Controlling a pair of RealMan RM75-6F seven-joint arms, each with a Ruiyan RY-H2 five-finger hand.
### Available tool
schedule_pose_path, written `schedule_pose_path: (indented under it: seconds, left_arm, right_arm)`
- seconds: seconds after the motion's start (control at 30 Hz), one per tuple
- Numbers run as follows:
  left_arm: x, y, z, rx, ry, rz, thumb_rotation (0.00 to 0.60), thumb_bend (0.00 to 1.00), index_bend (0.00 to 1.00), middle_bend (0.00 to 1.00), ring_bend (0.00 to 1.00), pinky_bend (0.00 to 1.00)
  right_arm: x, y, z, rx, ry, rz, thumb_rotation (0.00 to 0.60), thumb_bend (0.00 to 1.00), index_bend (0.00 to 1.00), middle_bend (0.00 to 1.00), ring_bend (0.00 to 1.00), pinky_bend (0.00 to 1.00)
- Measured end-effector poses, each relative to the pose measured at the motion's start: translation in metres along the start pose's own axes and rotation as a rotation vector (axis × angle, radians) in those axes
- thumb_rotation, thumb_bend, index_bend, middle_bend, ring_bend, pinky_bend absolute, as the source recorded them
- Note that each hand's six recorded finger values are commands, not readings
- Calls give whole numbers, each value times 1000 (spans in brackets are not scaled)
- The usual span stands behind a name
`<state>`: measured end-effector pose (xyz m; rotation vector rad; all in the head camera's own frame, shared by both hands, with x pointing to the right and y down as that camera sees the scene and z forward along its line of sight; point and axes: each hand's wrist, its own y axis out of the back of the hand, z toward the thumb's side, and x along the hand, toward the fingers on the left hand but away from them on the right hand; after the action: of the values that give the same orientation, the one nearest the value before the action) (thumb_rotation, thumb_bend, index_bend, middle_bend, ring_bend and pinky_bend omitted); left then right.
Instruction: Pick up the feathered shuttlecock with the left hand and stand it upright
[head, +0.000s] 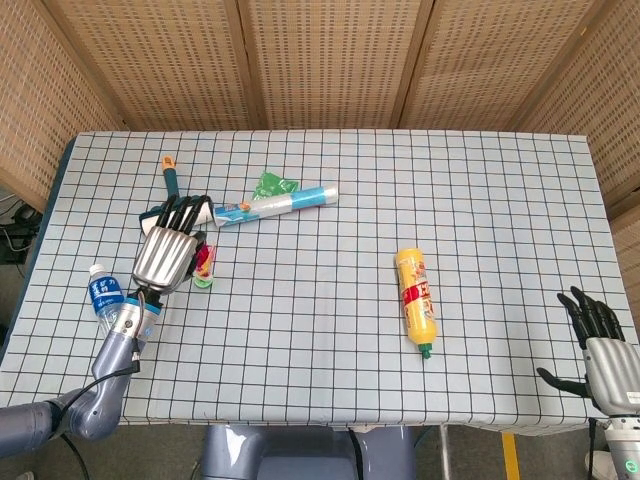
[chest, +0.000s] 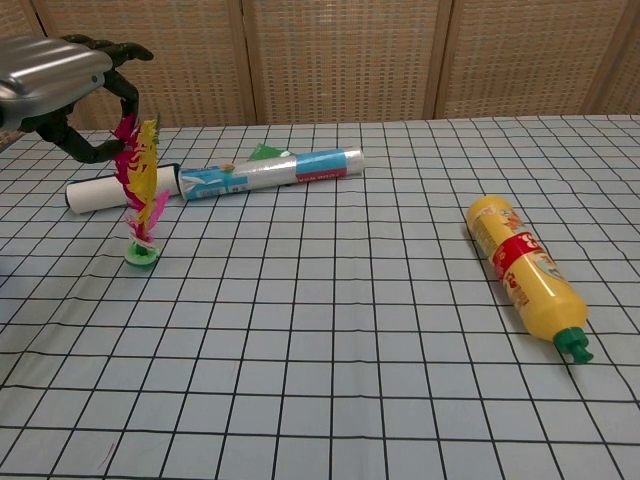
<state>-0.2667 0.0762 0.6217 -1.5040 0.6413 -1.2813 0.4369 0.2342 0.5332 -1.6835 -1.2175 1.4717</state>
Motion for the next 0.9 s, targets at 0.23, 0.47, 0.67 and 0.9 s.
schedule_pose_path:
  seconds: [0.23, 0.47, 0.67, 0.9]
  left_arm:
    - [-7, 2, -15, 5, 33, 0, 600, 123, 240, 0, 0, 0]
    - [-19, 9, -29, -54, 57, 19, 600, 121, 216, 0, 0, 0]
    - [-47, 16, -42, -165, 90, 40, 600, 122, 198, 0, 0, 0]
    - [-114, 11, -62, -234, 160, 87, 600, 122, 190, 0, 0, 0]
  right_arm:
    - [0, 1, 0, -2, -1, -5, 600, 66, 29, 0, 0, 0]
    - [0, 1, 1, -1, 4, -4, 600, 65, 29, 0, 0, 0]
    - [1, 3, 2, 4, 7, -11, 600, 65, 29, 0, 0, 0]
    - [3, 0, 7, 33, 21, -8, 600, 65, 29, 0, 0, 0]
